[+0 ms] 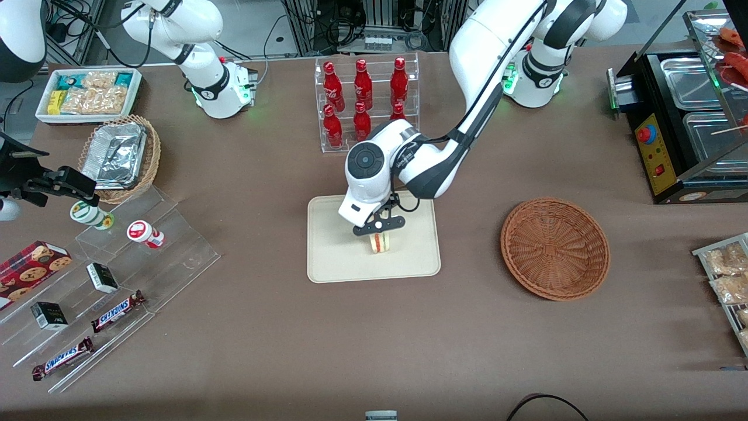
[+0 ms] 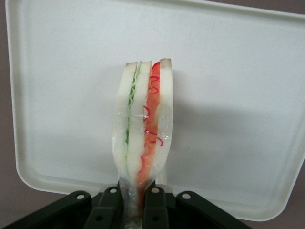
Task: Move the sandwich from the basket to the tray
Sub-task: 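Lower the sandwich onto the tray and open the left gripper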
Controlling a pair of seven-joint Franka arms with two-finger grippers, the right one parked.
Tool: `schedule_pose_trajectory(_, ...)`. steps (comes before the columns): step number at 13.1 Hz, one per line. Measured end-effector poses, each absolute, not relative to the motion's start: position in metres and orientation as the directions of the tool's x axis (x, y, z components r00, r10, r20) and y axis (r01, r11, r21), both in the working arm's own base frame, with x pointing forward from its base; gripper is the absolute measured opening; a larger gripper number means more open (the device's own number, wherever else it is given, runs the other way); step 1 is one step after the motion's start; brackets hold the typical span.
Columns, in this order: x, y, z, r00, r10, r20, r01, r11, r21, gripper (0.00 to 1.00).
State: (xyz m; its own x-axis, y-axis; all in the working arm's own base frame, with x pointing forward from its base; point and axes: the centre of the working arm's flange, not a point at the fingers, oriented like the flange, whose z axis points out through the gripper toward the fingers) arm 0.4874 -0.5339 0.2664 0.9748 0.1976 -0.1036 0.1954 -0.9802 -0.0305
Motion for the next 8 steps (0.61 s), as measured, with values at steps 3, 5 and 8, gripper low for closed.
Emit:
schedule_pose_trajectory(3, 0.489, -0.536, 0.257, 0.966, 0.236, -0.107, 0.233, -0.972, -0.040, 0.15)
schedule_pose_trajectory(5, 0.489, -0.536, 0.251, 0.963, 0.247, -0.110, 0.243, -0.969, -0.045, 0.15)
schedule_pose_trajectory(8, 0.491, -0.537, 0.249, 0.960, 0.258, -0.109, 0.255, -0.966, -0.044, 0.43)
